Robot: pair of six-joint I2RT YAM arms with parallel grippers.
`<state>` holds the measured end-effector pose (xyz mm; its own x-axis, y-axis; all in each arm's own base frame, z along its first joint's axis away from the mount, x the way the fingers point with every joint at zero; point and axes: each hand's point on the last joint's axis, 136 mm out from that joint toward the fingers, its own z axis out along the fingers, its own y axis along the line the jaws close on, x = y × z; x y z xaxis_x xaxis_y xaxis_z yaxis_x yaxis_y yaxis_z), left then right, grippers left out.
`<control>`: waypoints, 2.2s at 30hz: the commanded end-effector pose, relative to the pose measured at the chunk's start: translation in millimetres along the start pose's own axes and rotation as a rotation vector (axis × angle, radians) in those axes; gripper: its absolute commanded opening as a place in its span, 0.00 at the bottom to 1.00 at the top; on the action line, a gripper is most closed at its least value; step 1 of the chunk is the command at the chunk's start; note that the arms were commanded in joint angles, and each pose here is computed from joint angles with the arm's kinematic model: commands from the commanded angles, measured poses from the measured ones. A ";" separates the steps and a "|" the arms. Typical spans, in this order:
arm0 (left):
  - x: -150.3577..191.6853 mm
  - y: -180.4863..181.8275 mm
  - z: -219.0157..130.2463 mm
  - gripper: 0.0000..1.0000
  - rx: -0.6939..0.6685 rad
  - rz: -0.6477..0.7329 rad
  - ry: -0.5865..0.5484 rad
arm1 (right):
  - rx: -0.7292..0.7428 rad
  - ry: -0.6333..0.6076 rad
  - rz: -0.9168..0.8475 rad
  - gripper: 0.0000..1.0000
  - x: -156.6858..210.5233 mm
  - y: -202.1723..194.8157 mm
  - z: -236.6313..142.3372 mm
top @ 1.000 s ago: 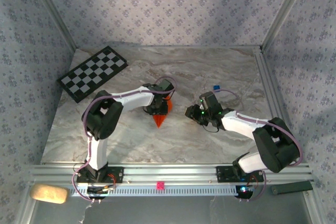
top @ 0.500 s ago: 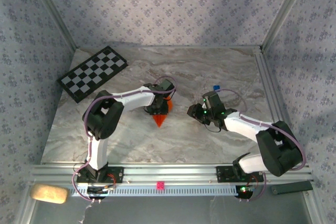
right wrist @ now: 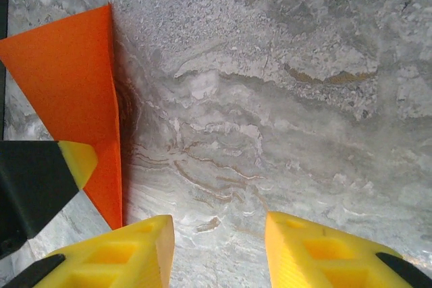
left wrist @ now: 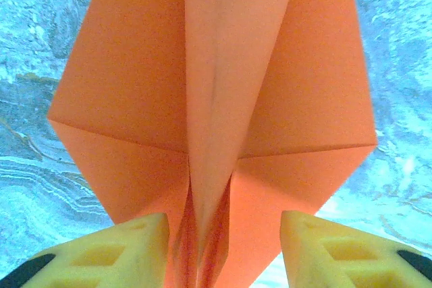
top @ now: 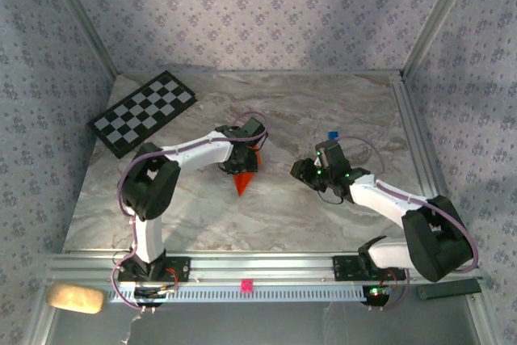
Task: Fold a paper plane with a square sheet of paper (pick it up from the middle)
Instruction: Move a paper plane to the center of the table, then reset both arms
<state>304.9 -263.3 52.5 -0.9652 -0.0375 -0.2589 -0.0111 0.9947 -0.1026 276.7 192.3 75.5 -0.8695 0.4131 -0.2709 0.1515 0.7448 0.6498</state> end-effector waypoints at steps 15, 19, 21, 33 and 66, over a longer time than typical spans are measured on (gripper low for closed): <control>-63.9 60.9 -128.9 0.74 0.013 0.012 -0.542 | 0.383 -0.434 -0.295 0.67 -80.9 -29.5 -107.4; -75.4 117.9 -141.6 0.86 -0.057 -0.032 -0.644 | 0.743 -0.699 -0.478 0.84 -126.2 -67.0 -141.9; -77.6 154.7 -147.7 0.89 -0.165 -0.055 -0.704 | 0.829 -0.738 -0.554 0.99 -137.9 -83.9 -138.2; -71.3 304.6 -104.9 0.98 -0.471 -0.250 -0.757 | 0.626 -0.613 -0.736 0.95 -180.3 -101.0 -57.0; -107.2 285.4 -41.1 1.00 -0.190 -0.047 -0.938 | 0.480 -0.710 -0.621 1.00 -188.6 -137.6 -64.0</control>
<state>381.7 34.1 70.5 -0.4181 -0.0717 -0.9056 -0.1813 0.9834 0.0059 381.5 -19.7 69.9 -0.4451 -0.0327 -0.8949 0.0664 0.9954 -0.0693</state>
